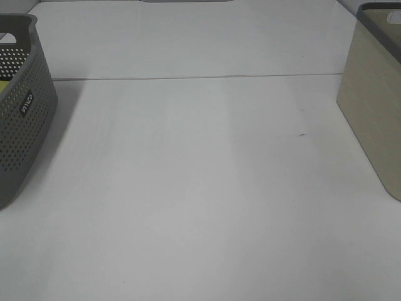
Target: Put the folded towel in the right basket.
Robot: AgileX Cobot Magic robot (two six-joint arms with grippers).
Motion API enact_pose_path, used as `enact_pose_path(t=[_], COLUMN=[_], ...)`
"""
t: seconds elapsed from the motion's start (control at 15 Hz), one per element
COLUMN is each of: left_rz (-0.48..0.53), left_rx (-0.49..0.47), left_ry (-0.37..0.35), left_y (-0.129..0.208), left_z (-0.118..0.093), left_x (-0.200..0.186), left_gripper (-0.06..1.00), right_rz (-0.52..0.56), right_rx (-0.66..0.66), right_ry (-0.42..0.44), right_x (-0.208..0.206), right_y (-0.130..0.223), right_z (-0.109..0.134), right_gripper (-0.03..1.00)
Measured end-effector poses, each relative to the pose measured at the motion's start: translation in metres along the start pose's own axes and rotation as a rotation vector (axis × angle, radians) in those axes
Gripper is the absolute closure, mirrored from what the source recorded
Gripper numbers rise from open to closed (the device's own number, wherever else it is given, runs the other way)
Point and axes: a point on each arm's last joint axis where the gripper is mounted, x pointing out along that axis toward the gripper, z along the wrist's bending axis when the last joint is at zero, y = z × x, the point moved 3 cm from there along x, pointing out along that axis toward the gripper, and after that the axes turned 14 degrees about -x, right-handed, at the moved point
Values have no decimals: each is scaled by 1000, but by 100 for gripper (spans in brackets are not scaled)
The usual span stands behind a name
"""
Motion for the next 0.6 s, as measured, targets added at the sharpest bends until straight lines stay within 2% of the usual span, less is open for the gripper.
enact_pose_path(t=[0.27,0.6], left_rz=[0,0], left_rx=[0,0], left_ry=[0,0], left_y=[0,0], left_z=[0,0], left_x=[0,0], left_gripper=[-4,-4], right_rz=[-28,-197], right_rx=[-76,-243], right_ry=[0,38], right_x=[-34,-103], right_y=[7,18], right_z=[18,54], right_gripper=[18,18])
